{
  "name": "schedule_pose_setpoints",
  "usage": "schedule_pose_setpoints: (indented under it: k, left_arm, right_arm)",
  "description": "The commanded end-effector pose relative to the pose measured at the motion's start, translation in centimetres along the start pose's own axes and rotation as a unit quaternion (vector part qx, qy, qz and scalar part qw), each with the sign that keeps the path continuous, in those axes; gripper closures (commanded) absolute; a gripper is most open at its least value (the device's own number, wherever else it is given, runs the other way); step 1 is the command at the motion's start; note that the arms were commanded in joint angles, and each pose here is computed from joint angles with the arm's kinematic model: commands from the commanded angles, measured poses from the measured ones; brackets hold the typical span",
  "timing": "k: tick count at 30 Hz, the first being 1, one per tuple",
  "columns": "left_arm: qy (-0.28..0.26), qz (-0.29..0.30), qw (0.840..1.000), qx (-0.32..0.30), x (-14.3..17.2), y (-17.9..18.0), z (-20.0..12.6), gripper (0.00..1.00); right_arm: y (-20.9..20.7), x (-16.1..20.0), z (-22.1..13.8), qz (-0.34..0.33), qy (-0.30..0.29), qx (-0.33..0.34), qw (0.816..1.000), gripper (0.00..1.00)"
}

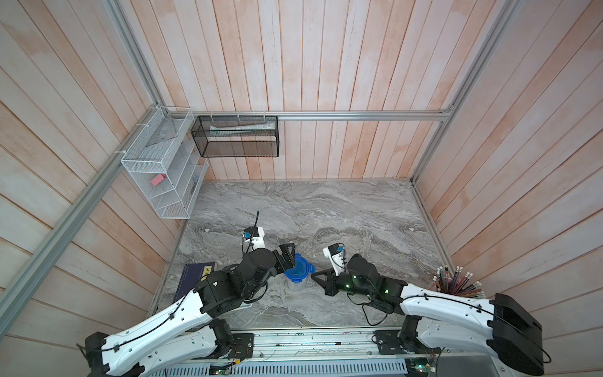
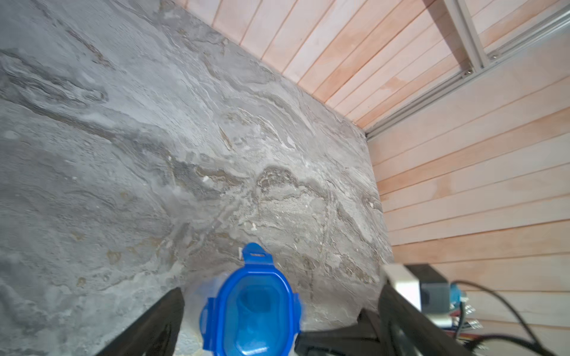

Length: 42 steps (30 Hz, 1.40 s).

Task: Take out toiletry kits
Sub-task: Adjust the container at the center of the board.

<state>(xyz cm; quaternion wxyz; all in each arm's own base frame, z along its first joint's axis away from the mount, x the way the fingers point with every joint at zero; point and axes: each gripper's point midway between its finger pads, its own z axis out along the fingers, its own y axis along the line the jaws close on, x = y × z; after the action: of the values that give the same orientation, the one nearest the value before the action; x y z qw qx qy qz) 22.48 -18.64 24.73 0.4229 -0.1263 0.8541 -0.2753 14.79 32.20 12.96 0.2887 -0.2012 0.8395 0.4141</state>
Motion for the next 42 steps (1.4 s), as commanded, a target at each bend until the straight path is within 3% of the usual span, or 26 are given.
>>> schedule_pose_setpoints:
  k: [1, 6, 11, 13, 22, 32, 42]
  left_arm:
    - [-0.016, 0.028, 0.999, -0.041, -1.2, 2.6, 0.1, 0.0]
    - [-0.019, 0.008, 0.999, -0.049, -1.5, 4.2, 0.8, 0.0]
    - [-0.008, -0.006, 0.998, -0.062, -0.9, 6.0, 2.2, 0.0]
    - [-0.007, -0.012, 0.998, -0.056, -1.0, 6.3, 2.8, 0.0]
    - [0.037, -0.021, 0.998, -0.041, 1.5, 7.1, 7.3, 0.0]
    - [0.036, -0.032, 0.998, -0.043, 1.7, 7.5, 6.5, 0.0]
    - [0.054, -0.054, 0.996, -0.047, 3.3, 8.7, 5.9, 0.0]
  right_arm:
    - [-3.1, 2.0, 1.3, -0.088, 0.016, 0.124, 0.988, 1.0]
    - [-3.2, 4.6, 4.7, -0.188, 0.061, 0.175, 0.964, 1.0]
    - [-2.2, 4.0, 7.1, -0.217, 0.024, 0.165, 0.962, 1.0]
    - [-2.7, 3.2, 7.4, -0.214, -0.007, 0.179, 0.96, 1.0]
    - [-4.6, 1.9, 7.6, -0.18, -0.026, 0.172, 0.968, 1.0]
    - [-4.3, -4.4, 8.9, -0.184, -0.083, 0.136, 0.97, 1.0]
    - [-2.8, -8.3, 12.9, -0.184, -0.056, 0.113, 0.975, 1.0]
